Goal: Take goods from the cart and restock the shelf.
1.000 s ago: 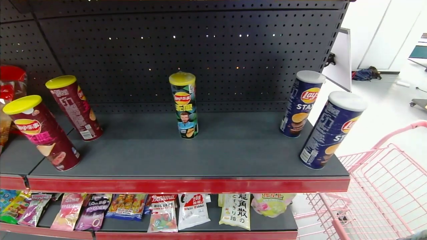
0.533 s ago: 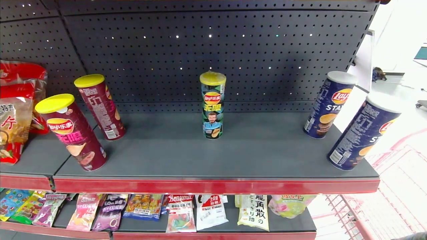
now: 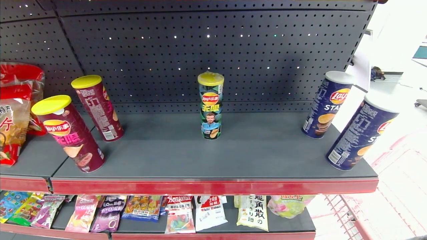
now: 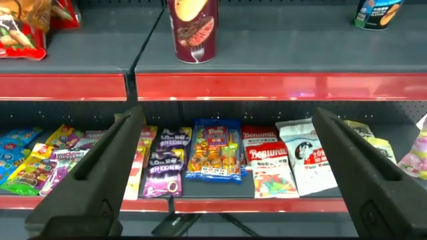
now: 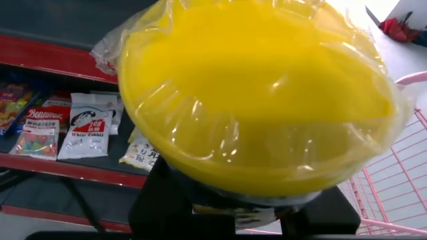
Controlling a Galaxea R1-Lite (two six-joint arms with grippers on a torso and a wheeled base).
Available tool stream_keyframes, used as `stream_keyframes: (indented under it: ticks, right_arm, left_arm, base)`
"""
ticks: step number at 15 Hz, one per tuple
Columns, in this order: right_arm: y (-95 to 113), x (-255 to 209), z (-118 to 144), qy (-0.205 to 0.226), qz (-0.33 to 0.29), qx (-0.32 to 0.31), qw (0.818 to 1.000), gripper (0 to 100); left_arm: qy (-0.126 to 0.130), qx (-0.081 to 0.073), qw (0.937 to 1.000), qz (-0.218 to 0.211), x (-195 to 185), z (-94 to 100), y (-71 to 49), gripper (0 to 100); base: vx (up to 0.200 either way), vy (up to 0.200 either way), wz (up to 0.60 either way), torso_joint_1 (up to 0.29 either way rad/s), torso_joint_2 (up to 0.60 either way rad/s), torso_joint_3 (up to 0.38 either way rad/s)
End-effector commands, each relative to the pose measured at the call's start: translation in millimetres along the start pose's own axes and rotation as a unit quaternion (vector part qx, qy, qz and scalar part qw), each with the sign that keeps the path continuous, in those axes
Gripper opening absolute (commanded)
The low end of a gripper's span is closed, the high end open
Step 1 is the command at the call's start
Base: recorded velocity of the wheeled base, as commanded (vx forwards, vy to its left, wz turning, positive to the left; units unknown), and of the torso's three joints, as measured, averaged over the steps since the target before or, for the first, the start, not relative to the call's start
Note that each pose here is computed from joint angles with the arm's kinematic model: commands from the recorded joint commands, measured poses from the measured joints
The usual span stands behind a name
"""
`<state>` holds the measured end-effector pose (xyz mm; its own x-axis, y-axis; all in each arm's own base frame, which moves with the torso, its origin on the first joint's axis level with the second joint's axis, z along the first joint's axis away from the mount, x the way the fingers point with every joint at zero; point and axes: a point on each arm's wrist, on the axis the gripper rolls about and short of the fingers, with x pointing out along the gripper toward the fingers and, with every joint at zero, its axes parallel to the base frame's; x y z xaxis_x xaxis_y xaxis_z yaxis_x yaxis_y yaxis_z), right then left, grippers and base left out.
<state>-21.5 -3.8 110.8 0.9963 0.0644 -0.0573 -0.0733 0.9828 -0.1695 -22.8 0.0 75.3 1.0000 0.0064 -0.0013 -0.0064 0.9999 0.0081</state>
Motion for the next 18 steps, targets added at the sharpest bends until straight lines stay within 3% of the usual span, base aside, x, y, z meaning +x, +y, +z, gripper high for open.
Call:
stream_keyframes:
  ticks: [1, 7, 14, 15, 17, 18]
  right_arm:
    - [0.9, -1.6, -6.3, -0.005, -0.002, 0.0, 1.0, 0]
    - [1.5, -0.6, -9.1, 0.0, 0.001, -0.001, 1.0, 0]
    - [4.8, 3.9, -22.6, 0.018, 0.021, -0.001, 1.0, 0]
    - [5.4, 4.0, -23.1, 0.018, 0.032, 0.0, 0.999, 0]
    - [6.4, 3.7, -22.4, 0.011, 0.056, 0.0, 0.998, 0]
    - [7.0, 2.8, -19.9, 0.003, 0.079, 0.001, 0.997, 0]
  left_arm:
    - [0.0, 0.001, 1.0, 0.0, 0.0, 0.0, 0.0, 100]
    - [0.0, 0.0, 1.0, 0.0, 0.0, 0.0, 0.0, 100]
    - [-0.001, -0.001, 1.0, 0.0, -0.1, 0.5, 0.0, 100]
    - [0.012, 0.001, 0.9999, -0.003, 1.9, 0.6, 0.0, 100]
    - [0.011, 0.011, 0.9998, -0.008, 2.0, 0.9, -0.1, 100]
    - [-0.022, 0.008, 0.9979, -0.06, -1.9, 34.6, -1.5, 100]
  base:
    - [0.0, 0.0, 0.0, 0.0, 0.0, 0.0]
    - [0.167, 0.0, 0.0, 0.001, 0.0, 0.002]
    - [0.0, 0.0, 0.0, 0.0, 0.0, 0.0]
    - [0.0, 0.0, 0.0, 0.0, 0.0, 0.0]
    - [0.0, 0.0, 0.0, 0.0, 0.0, 0.0]
    - [0.0, 0.0, 0.0, 0.0, 0.0, 0.0]
